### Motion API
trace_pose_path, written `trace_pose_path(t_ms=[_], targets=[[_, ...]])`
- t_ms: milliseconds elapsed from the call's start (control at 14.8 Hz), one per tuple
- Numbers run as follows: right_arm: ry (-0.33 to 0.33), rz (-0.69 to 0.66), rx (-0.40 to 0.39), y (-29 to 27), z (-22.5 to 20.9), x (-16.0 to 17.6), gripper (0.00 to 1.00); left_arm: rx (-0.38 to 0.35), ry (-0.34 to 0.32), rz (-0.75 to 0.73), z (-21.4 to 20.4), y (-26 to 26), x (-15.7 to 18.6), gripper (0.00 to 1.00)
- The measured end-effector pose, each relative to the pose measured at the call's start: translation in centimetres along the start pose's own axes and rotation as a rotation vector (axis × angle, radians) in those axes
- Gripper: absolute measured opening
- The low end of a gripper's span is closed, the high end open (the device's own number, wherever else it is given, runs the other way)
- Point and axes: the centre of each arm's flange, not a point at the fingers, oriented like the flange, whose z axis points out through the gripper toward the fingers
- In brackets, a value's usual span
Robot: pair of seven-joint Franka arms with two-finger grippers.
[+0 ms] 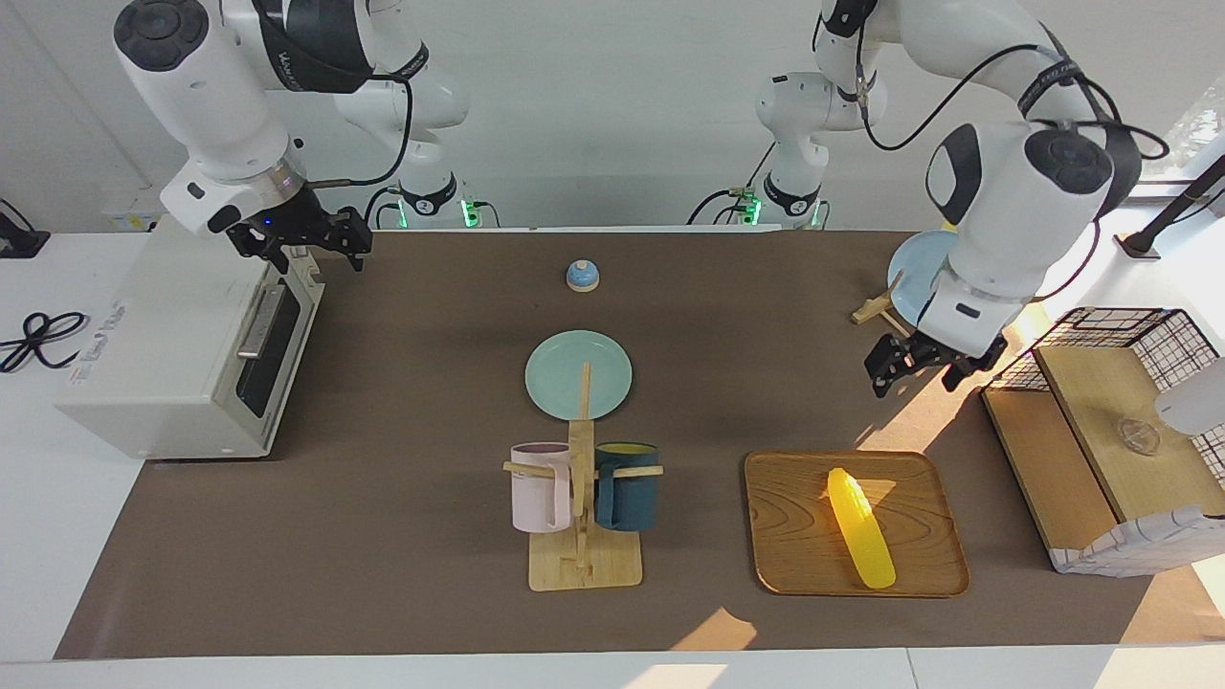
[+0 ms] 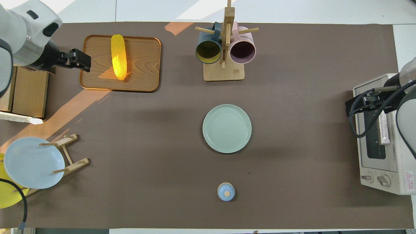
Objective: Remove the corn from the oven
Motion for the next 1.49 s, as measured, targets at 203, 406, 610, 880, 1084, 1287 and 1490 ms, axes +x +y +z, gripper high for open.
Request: trace_pose_path(t_ms=[203, 406, 610, 880, 1084, 1287, 1490], targets=[[0.011, 0.003, 0.000, 0.2, -0.1, 0.1, 1.00, 0.023, -0.074, -0.005, -3.6, -0.8, -4.1, 1.00], [0.018, 0.005, 0.001, 0.3, -0.2, 0.2, 1.00, 0.031, -0.131, -0.003, -3.3, -0.8, -6.5, 1.00], [0.020, 0.006, 0.001, 0.3, -0.3, 0.2, 1.00, -0.021, -0.114, 0.002, 0.5, 0.2, -7.1, 1.00], [0.021, 0.007, 0.001, 0.4, -0.3, 0.2, 1.00, -0.030, -0.111, -0.011, 0.3, -0.4, -6.9, 1.00], [0.021, 0.007, 0.001, 0.4, -0.3, 0.2, 1.00, -0.034, -0.088, -0.013, -2.1, -0.7, -6.9, 1.00], [0.021, 0.007, 0.001, 0.4, -0.3, 0.2, 1.00, -0.035, -0.093, -0.009, -1.9, -0.6, -6.8, 1.00], [0.021, 0.007, 0.001, 0.4, -0.3, 0.2, 1.00, -0.035, -0.096, -0.003, -1.7, -0.4, -6.7, 1.00]])
